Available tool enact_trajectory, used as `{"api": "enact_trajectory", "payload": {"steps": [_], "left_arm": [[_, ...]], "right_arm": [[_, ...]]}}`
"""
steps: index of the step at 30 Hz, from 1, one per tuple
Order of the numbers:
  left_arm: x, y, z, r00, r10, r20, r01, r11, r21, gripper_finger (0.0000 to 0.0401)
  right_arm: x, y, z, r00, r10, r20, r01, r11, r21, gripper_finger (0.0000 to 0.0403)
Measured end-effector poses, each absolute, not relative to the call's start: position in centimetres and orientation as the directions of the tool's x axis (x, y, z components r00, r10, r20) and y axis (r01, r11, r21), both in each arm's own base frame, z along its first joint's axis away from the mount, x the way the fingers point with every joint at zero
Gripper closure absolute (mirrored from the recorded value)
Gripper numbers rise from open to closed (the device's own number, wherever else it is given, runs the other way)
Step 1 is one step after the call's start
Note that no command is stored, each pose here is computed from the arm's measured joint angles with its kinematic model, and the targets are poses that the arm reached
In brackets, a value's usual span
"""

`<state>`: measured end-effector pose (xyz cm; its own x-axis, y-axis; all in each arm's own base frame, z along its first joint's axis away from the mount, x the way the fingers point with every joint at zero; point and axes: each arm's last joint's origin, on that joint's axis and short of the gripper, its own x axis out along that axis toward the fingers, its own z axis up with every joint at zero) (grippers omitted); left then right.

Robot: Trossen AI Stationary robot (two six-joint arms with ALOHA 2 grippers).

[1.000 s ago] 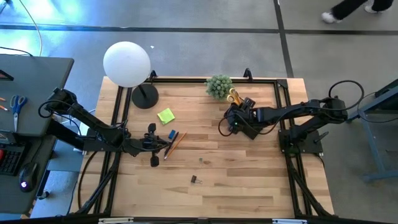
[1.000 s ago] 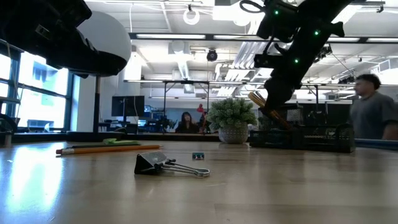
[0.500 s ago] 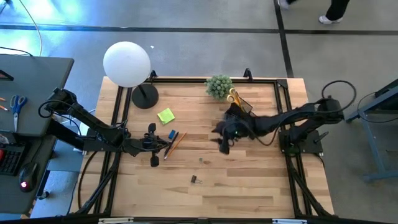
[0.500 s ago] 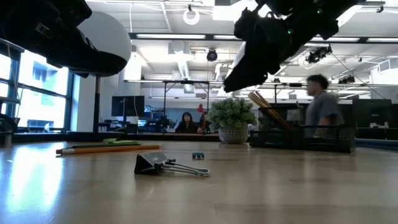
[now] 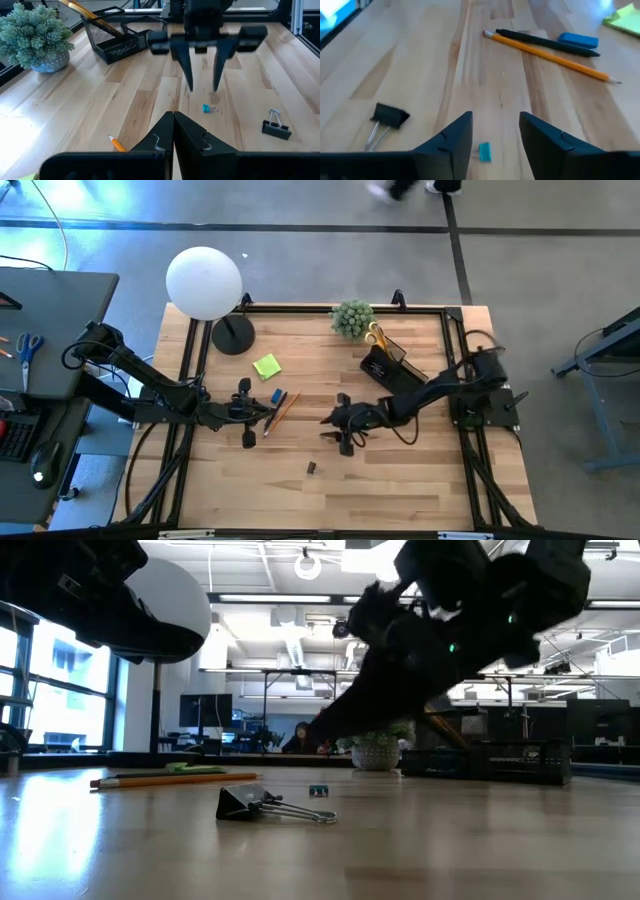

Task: Pick and place office supplies into organizer
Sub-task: Put the blue binder clip into the desk organizer

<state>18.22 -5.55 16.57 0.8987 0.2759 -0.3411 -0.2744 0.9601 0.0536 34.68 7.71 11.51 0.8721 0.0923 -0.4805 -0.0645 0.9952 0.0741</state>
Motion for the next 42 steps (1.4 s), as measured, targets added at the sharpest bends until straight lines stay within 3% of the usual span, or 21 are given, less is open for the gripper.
{"api": "enact_trajectory", "payload": {"steps": [7, 18, 32, 42], "left_arm": [[18.2, -5.6, 16.6, 0.898, 0.276, -0.341, -0.274, 0.96, 0.054, 0.04], [18.2, -5.6, 16.6, 0.899, 0.276, -0.341, -0.274, 0.96, 0.053, 0.04], [18.2, -5.6, 16.6, 0.899, 0.276, -0.34, -0.274, 0.96, 0.053, 0.04], [18.2, -5.6, 16.6, 0.899, 0.276, -0.34, -0.274, 0.96, 0.053, 0.04]], "right_arm": [[34.8, 8.2, 9.3, 0.851, 0.103, -0.514, -0.08, 0.995, 0.068, 0.0267], [34.5, 8.2, 8.9, 0.831, 0.081, -0.551, -0.073, 0.997, 0.035, 0.0274], [34.3, 9.0, 8.9, 0.833, 0.075, -0.548, -0.106, 0.994, -0.025, 0.0315], [34.5, 9.1, 8.8, 0.845, 0.072, -0.529, -0.1, 0.995, -0.025, 0.0289]]}}
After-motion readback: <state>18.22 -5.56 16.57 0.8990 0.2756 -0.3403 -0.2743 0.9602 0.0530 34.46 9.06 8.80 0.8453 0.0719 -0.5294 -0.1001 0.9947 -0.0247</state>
